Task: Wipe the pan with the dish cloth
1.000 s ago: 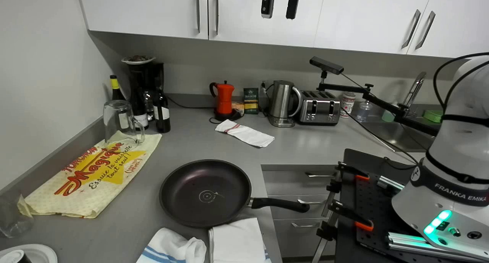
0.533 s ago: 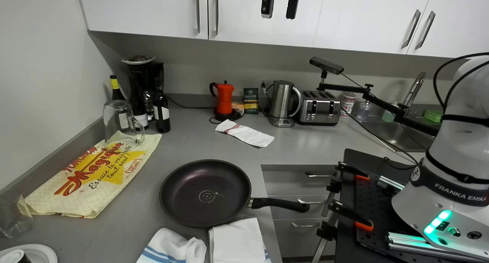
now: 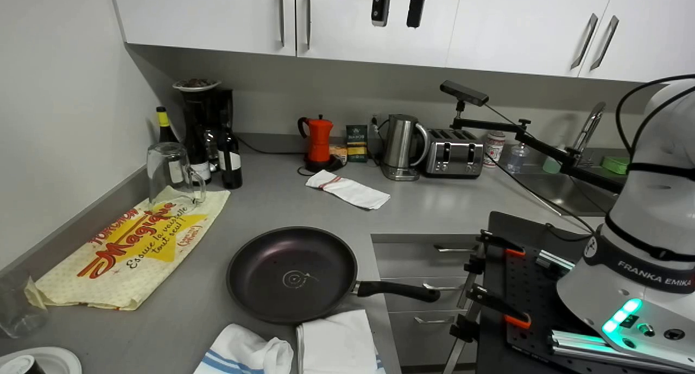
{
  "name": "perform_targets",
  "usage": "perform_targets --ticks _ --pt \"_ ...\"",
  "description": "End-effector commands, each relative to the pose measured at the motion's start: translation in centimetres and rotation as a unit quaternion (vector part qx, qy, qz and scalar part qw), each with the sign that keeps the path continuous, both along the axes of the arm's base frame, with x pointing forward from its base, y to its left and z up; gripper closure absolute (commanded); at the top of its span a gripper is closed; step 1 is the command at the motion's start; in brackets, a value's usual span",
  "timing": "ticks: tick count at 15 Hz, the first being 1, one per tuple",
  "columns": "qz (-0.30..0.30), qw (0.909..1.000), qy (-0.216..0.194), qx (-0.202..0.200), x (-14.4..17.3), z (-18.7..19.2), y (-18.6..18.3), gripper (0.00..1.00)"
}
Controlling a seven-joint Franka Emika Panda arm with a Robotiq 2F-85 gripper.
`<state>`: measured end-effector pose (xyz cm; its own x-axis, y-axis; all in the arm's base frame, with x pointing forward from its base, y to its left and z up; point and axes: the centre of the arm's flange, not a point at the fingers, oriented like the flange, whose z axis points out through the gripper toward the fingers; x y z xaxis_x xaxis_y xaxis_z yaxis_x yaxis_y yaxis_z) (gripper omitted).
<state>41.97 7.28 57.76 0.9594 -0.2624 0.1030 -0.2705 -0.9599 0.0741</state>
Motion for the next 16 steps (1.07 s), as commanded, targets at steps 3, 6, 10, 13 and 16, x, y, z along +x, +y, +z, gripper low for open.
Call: perform_targets --ticks 3,6,10,13,16 --pt "-0.007 0.9990 0.006 0.043 1.6 -2.6 -2.2 0.00" --pt "0.011 0.9932 -0.004 0.116 3.9 -5.6 -2.4 0.00" --pt "0.058 0.9829 0.000 0.175 6.7 -10.4 -2.6 0.00" --pt "0.106 0.9788 0.032 0.172 8.1 -15.2 -1.9 0.00" --pt "0.139 0.9768 0.076 0.144 9.5 -20.5 -0.7 0.00"
